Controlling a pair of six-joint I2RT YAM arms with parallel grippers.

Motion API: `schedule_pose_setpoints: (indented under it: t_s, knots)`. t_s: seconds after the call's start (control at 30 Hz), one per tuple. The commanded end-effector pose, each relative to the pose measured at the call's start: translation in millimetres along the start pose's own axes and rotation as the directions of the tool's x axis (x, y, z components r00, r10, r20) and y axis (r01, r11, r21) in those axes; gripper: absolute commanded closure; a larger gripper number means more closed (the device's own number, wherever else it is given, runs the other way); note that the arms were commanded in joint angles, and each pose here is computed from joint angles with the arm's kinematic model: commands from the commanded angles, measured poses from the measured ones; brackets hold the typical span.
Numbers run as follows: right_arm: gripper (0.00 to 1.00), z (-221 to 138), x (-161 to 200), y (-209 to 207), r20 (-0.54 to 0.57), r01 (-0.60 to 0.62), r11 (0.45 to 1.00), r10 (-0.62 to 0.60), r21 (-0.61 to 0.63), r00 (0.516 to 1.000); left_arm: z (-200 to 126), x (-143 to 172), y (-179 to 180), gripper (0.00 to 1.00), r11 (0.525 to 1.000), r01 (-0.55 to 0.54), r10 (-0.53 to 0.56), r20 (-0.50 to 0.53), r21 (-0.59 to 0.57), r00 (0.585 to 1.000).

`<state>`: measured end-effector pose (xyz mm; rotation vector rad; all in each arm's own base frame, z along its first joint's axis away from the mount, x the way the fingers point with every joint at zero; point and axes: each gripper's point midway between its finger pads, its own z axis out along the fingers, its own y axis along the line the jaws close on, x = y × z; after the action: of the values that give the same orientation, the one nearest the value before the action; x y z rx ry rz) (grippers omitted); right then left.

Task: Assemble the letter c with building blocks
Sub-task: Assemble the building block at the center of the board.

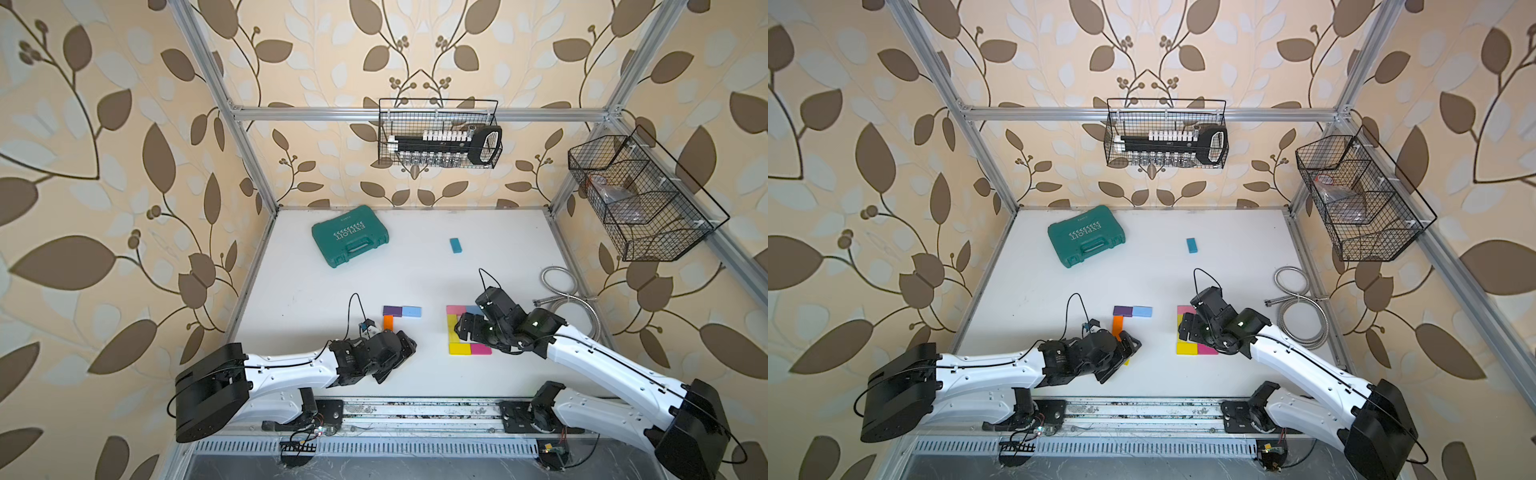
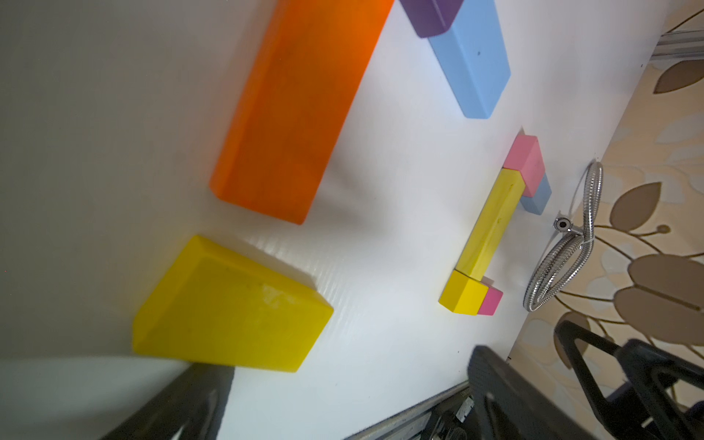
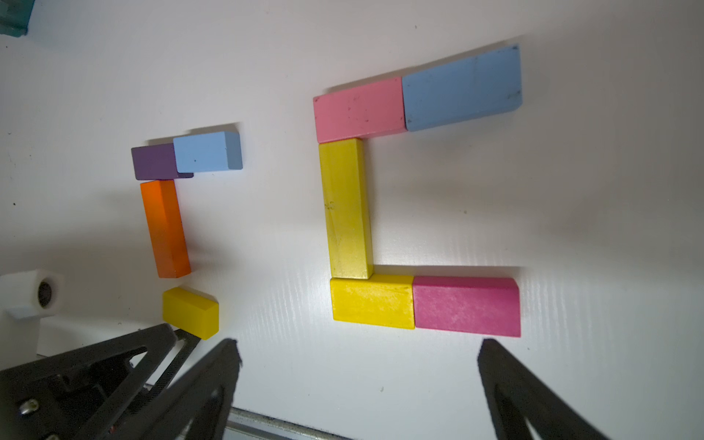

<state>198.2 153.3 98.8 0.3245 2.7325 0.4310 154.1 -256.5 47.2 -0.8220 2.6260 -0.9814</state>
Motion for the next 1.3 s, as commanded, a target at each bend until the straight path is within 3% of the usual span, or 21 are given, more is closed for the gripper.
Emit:
schedule_pose_setpoints:
  t_s: [0.0,1.27]
  knots:
    - [0.04,-0.9,-2.6,3.5,0.003,0.009,1.0,-0.009,-0.01,1.0,0.9,-1.0,-9.3,0.01,1.0,-0.019,0.019,0.0,0.005,1.0]
    - [0.04,0.2,-3.1,2.9,0.003,0.006,1.0,-0.006,-0.012,1.0,5.5,-6.5,-20.4,0.01,0.999,-0.049,0.049,-0.009,-0.001,0.999]
